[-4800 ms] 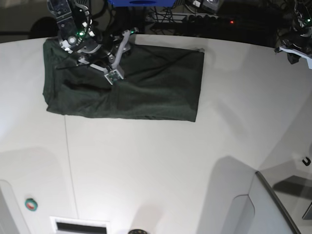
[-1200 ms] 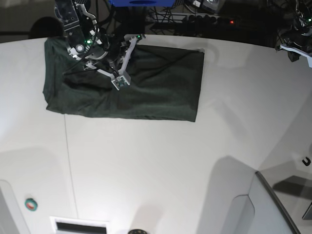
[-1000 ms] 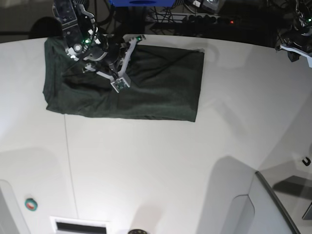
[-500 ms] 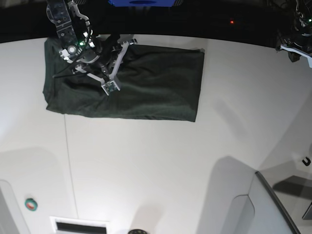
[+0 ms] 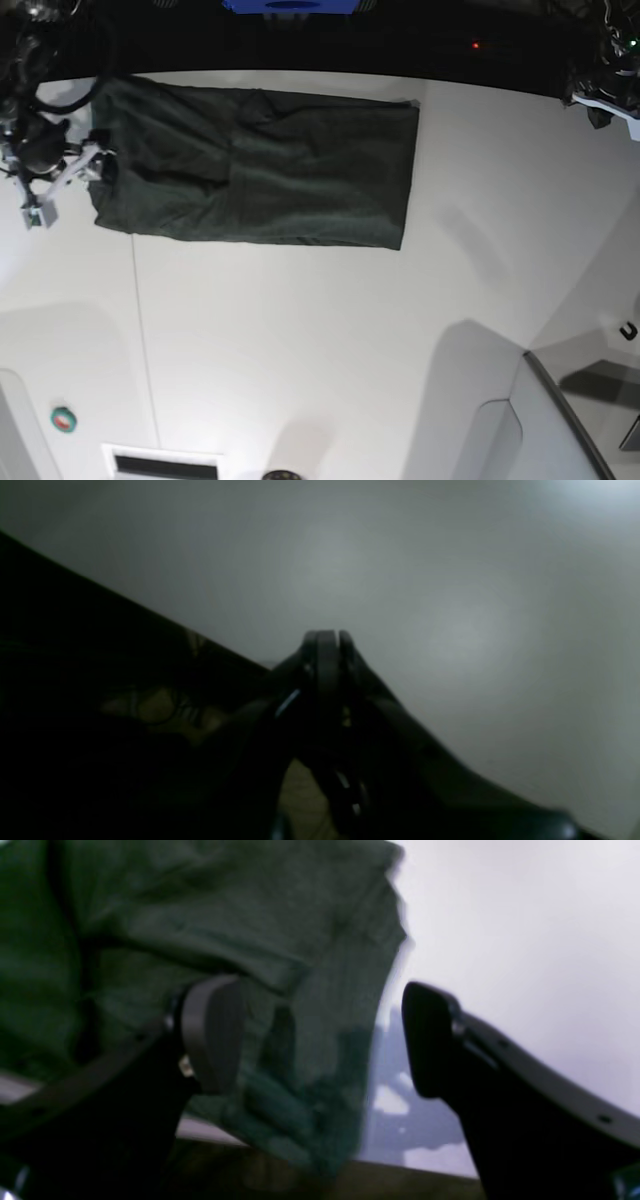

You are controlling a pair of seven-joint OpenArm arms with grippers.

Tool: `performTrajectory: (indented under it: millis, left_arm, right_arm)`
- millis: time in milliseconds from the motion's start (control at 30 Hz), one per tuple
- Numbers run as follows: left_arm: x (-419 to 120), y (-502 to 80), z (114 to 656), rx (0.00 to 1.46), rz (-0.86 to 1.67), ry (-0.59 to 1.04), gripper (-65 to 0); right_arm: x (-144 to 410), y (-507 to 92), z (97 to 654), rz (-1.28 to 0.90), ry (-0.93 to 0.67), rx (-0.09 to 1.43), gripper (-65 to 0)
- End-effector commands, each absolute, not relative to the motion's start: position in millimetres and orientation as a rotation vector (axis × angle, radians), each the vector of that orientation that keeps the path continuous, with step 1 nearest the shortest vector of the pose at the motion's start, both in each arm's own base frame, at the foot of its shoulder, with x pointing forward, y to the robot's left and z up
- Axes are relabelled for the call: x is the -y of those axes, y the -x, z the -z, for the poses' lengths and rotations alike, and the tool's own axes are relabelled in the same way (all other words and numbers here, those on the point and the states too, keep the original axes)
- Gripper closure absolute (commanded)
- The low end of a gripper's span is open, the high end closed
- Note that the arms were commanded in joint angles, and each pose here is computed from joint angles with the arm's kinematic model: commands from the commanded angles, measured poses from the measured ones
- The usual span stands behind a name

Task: Layout the t-shirt on the table in an organized manner, then fold the t-shirt properly
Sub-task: 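Grasp both short ends of the green shirt strip with both grippers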

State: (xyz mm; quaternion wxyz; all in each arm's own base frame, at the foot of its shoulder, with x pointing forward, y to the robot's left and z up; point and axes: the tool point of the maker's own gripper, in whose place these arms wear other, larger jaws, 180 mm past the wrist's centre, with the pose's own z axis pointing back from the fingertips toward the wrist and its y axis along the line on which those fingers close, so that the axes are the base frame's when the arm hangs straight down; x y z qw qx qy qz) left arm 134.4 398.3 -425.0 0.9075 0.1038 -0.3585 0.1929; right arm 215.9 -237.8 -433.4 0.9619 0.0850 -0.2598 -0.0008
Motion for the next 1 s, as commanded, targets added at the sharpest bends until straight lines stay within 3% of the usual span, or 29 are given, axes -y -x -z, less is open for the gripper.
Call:
performTrajectory:
  millis: [0, 133, 333, 633, 767, 967]
  left_arm:
    - [-397, -149, 415, 0.784, -0.366, -0.206, 0.0]
    - [-362, -171, 428, 0.775, -0.289, -0.125, 0.0]
    - [-308, -216, 436, 0.803, -0.184, -0.007, 0.0]
    - [-255, -249, 474, 0.714, 0.019, 0.021, 0.0]
    - [-242, -254, 471, 0.77, 0.022, 0.043, 0.0]
    - [-234, -252, 486, 0.74, -0.007, 0.068, 0.0]
  right_arm:
    - [256, -223, 426, -0.009, -0.16, 0.551, -45.9]
    - [292, -212, 458, 0.113, -0.203, 0.445, -45.9]
    - [292, -199, 494, 0.214, -0.296, 0.35, -45.9]
    - [246, -185, 507, 0.201, -0.368, 0.293, -45.9]
    - [227, -186, 496, 0.118, -0.347, 0.322, -45.9]
    - [197, -181, 498, 0.054, -0.38, 0.304, -45.9]
